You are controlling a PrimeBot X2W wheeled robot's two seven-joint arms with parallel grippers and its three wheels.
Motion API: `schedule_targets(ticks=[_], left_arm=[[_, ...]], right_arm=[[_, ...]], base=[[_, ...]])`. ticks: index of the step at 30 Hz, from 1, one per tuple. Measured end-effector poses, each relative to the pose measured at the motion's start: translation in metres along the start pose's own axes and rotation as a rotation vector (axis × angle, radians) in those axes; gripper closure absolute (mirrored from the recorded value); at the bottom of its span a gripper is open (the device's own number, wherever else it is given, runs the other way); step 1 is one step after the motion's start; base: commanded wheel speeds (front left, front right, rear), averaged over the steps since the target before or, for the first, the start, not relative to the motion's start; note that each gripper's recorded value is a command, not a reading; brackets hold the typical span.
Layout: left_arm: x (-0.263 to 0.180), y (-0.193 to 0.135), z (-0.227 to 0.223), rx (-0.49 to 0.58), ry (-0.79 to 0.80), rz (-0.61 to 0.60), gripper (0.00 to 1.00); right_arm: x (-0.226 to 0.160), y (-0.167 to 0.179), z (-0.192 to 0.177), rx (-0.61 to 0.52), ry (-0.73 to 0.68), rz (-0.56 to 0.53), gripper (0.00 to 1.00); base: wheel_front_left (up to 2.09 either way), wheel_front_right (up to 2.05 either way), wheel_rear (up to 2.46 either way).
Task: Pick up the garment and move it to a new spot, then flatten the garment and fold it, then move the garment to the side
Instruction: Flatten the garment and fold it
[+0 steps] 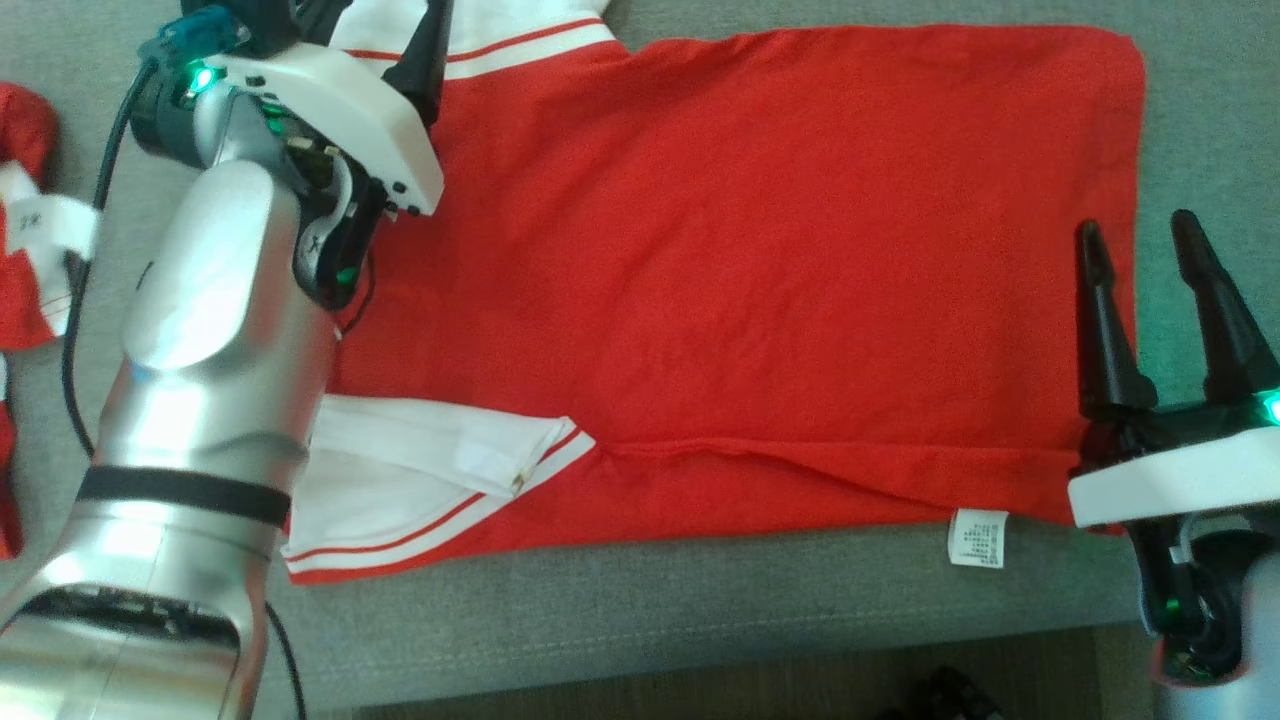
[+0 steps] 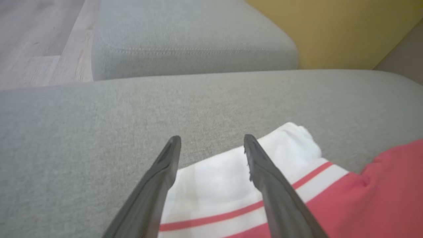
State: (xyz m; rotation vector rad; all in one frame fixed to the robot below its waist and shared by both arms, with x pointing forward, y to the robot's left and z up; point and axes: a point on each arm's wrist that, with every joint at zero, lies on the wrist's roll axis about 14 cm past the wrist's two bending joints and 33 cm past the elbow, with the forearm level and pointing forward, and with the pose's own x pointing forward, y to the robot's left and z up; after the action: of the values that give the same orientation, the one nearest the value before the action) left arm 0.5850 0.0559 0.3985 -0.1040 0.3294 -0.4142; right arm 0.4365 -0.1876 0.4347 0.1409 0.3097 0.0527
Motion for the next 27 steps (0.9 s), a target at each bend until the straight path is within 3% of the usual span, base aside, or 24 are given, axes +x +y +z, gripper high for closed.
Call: schedule_targets(ticks=[6, 14, 15, 16, 17, 27], left_arm=[[0.003, 0.002, -0.033, 0.019, 0.151, -0.003, 0.00], [0.010, 0.006, -0.040, 0.146, 0.309, -0.008, 0.00], [0.011, 0.007, -0.041, 0.150, 0.331, -0.006, 0.05], [0.012, 0.006, -0.042, 0.154, 0.347, -0.009, 0.70], [0.013, 0.005, -0.040, 0.158, 0.349, -0.011, 1.00], [0.004, 0.005, -0.035, 0.171, 0.247, 0.026, 1.00]], right_arm=[[-0.001, -0.001, -0.006, 0.007, 0.014, -0.005, 0.00], [-0.003, 0.000, -0.007, 0.034, 0.015, -0.006, 0.00], [-0.003, 0.000, -0.007, 0.034, 0.014, -0.005, 0.00], [-0.004, 0.000, -0.006, 0.037, 0.013, -0.004, 0.00], [-0.004, 0.000, -0.006, 0.042, 0.011, -0.006, 0.00], [-0.012, -0.023, 0.000, 0.045, 0.001, -0.074, 0.00]], base=[[0.00, 0.00, 0.00], [0.00, 0.00, 0.00], [0.00, 0.00, 0.00], [0.00, 0.00, 0.00], [0.00, 0.00, 0.00], [0.00, 0.00, 0.00]])
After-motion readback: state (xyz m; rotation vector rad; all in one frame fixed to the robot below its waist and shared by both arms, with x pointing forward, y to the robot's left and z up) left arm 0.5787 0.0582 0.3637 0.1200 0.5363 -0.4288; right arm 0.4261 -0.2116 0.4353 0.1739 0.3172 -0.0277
